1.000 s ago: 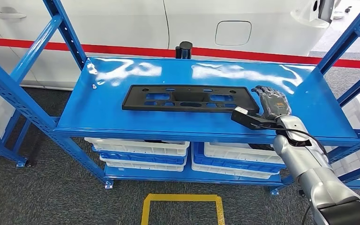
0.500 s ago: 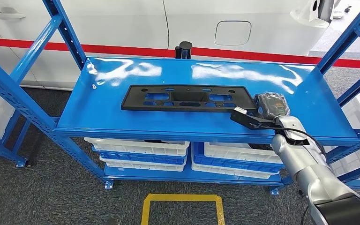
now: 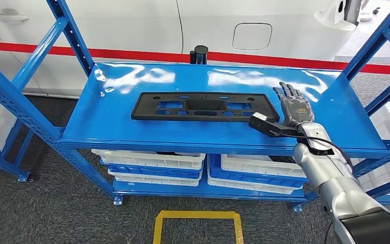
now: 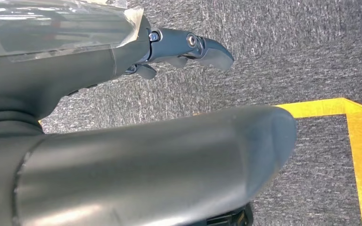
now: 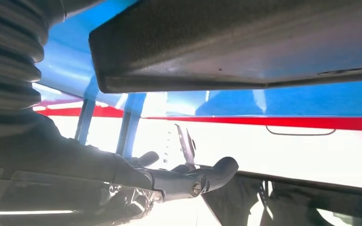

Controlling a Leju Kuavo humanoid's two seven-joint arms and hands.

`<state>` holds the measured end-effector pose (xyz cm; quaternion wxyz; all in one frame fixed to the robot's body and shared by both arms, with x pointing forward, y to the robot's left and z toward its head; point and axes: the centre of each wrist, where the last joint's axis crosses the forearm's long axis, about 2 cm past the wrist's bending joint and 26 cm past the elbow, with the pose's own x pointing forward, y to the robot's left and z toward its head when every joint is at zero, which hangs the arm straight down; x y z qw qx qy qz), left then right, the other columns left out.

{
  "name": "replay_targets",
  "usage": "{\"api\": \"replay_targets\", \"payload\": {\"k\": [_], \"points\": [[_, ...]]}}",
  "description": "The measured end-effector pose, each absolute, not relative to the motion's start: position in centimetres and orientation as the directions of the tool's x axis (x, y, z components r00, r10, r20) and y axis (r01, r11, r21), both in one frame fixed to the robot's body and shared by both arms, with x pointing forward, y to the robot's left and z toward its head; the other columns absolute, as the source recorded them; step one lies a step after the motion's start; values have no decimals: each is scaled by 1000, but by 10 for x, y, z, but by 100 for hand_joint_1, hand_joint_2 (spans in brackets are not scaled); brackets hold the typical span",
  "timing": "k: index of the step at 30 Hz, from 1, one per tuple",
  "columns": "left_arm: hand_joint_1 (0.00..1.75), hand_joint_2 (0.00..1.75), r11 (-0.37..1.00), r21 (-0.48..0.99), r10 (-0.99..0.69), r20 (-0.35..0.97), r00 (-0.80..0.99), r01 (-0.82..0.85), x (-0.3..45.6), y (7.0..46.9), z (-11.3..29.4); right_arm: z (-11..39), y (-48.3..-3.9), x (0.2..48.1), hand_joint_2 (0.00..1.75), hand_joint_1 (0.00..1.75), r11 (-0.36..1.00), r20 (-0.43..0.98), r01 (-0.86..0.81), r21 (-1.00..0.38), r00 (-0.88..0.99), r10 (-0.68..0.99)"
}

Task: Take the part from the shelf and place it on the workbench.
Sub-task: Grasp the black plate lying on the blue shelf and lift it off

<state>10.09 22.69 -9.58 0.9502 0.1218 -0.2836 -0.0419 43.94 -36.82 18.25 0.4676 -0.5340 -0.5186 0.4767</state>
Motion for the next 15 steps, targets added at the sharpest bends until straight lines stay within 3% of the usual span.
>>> {"api": "replay_targets", "payload": {"k": [15], "points": [[0,0,964,265,-174,532,828,32,102,227,-95,195,-340,438,175,0,0,-18,166,-986,-109,994]]}}
